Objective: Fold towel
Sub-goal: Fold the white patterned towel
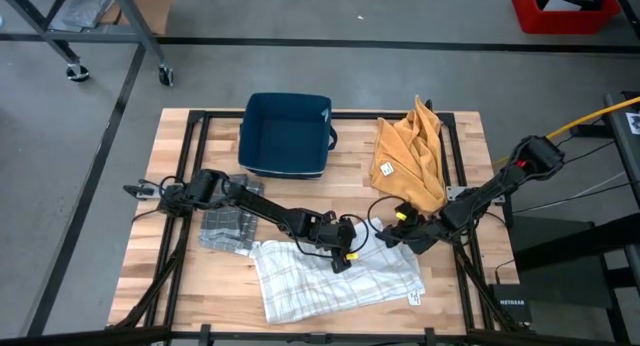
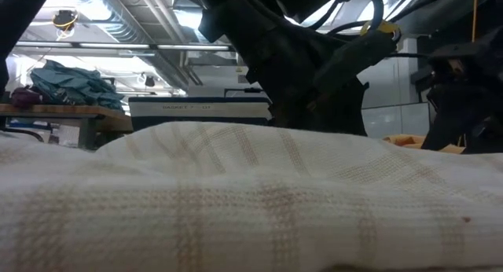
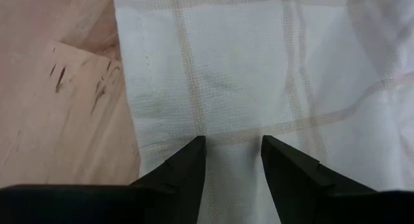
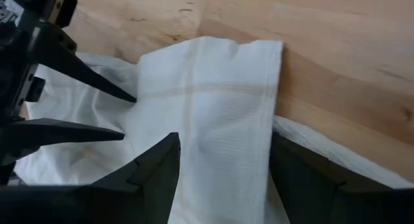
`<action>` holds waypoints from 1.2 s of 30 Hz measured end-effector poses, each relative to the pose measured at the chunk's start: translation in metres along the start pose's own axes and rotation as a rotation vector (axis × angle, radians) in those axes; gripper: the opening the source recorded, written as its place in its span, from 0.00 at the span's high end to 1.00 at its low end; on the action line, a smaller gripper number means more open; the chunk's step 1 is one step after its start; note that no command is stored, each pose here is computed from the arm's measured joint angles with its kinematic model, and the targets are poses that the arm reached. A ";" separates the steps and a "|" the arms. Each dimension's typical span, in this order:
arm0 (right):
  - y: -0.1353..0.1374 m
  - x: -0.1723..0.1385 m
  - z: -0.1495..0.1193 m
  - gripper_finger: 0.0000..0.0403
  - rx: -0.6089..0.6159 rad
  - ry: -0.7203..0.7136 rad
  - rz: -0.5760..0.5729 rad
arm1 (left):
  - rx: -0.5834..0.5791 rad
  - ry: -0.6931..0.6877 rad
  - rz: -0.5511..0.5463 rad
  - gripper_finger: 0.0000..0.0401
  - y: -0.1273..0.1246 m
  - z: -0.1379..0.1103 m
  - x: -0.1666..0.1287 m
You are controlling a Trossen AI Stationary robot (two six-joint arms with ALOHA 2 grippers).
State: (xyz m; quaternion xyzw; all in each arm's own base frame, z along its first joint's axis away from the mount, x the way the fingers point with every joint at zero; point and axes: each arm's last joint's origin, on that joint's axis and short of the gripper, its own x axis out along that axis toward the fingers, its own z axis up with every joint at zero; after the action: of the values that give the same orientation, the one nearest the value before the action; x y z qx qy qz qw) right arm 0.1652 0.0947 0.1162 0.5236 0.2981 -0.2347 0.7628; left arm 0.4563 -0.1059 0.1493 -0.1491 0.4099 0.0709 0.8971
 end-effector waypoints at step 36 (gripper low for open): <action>0.006 0.002 -0.001 0.98 0.033 -0.050 0.063 | -0.042 -0.015 -0.052 0.64 -0.004 0.010 -0.018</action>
State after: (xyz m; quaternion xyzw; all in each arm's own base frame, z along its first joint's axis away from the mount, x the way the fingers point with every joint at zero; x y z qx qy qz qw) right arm 0.1706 0.0971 0.1184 0.5392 0.2582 -0.2283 0.7684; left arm 0.4532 -0.1062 0.1699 -0.1781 0.3977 0.0571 0.8982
